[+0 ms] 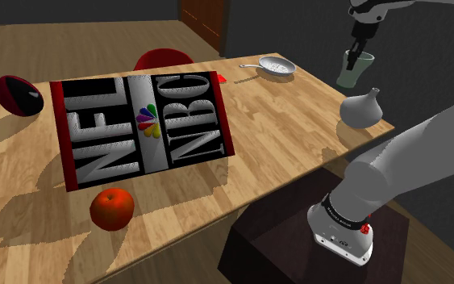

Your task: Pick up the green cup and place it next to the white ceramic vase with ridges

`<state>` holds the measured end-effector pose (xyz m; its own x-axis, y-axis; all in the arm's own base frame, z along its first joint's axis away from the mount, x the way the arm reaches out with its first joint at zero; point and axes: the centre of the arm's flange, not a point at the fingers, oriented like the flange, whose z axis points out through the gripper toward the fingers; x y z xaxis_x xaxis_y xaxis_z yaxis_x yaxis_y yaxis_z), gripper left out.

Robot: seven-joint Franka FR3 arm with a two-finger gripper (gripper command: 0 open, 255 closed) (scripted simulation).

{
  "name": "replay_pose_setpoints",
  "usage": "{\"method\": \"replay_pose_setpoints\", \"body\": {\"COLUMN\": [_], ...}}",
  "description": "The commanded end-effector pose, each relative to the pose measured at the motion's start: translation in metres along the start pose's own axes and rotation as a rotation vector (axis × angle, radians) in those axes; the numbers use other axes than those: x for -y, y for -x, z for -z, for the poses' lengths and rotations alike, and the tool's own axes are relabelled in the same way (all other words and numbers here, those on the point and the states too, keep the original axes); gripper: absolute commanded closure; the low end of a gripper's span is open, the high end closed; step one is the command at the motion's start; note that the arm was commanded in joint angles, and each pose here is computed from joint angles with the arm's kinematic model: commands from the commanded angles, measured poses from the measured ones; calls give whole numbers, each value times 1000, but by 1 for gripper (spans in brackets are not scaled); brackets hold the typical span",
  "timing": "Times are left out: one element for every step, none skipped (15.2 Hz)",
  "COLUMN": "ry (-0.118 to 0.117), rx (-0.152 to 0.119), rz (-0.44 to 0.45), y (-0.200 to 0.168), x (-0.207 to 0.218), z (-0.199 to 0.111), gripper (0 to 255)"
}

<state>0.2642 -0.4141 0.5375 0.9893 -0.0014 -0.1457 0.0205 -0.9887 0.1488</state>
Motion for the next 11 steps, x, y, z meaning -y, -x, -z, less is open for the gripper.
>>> {"method": "replay_pose_setpoints", "body": {"ry": [1,1,1,1,1,1,1,1,1,1,1], "rx": [-1,-1,-1,-1,-1,-1,-1,-1,-1,-1,-1], "rz": [0,0,0,0,0,0,0,0,0,0,0], "y": [-2,-2,-3,-4,-5,-5,-6,-7,-8,-8,-9], "x": [1,2,2,3,4,5,5,6,7,8,9], "z": [-10,-15,-20,-25,-30,-36,-41,-46,-51,-56,-61], "gripper": [255,255,255,255,255,255,255,255,255,255,255]}}
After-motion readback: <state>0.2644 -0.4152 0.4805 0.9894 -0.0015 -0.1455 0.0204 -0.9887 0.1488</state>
